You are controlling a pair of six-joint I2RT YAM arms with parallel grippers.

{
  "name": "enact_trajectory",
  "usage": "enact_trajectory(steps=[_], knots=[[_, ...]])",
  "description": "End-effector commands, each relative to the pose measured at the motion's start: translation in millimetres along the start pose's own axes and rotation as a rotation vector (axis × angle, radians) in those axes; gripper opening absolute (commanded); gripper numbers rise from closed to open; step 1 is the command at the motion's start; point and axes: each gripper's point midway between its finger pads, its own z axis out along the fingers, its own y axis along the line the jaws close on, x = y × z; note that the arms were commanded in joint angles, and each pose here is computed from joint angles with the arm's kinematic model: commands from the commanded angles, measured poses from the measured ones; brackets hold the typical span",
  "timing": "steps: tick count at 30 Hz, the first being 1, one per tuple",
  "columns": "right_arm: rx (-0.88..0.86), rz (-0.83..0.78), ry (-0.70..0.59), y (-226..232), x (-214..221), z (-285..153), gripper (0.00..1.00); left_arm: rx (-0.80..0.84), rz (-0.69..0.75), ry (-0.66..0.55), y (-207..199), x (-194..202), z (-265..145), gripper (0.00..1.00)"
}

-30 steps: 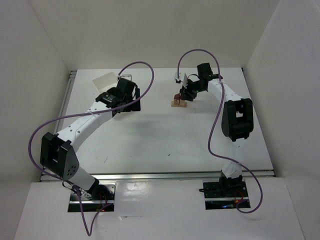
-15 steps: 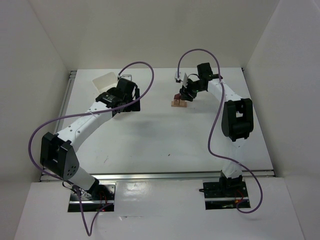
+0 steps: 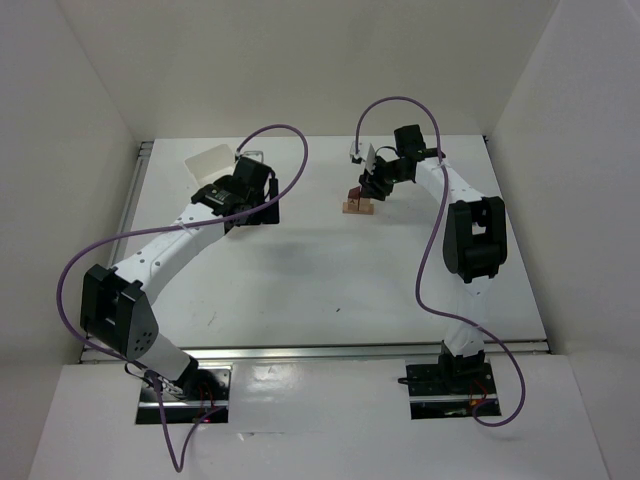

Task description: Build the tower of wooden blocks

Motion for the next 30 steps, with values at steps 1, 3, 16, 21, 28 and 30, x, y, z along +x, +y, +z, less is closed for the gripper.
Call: enact_trajectory(steps=[1,3,16,21,28,30], knots=[[0.032,-0.044,-0.041,-11.2,-20.4,-1.7,0.51,-0.015,-0.003,-0.018,1.4,-6.6,-2.6,0.92],[0.025,-0.049,-0.043,-8.4,-23.5,0.8,0.51,-0.019,0.000,-0.010,1.1,-4.6,0.2,0.92],[0.026,-0.037,-0.044,-8.1,-23.7,0.9,0.47,-0.019,0.000,-0.010,-0.1,-6.1,1.6,0.92],[0.037,-0.036,-0.028,-10.2,-20.9,0.3,0.57,-0.019,0.009,-0.010,0.3,-6.1,1.7,0.92],[0.042,-0.027,-0.048,-10.8,-27.6,-2.3,0.65,-0.011,0.009,-0.006,-2.5,-6.9,3.0,0.92],[0.030,-0.010,-0.052,-8.5,-25.5,1.1,0.66,-0.011,0.009,-0.006,-2.5,-6.9,3.0,0.92]])
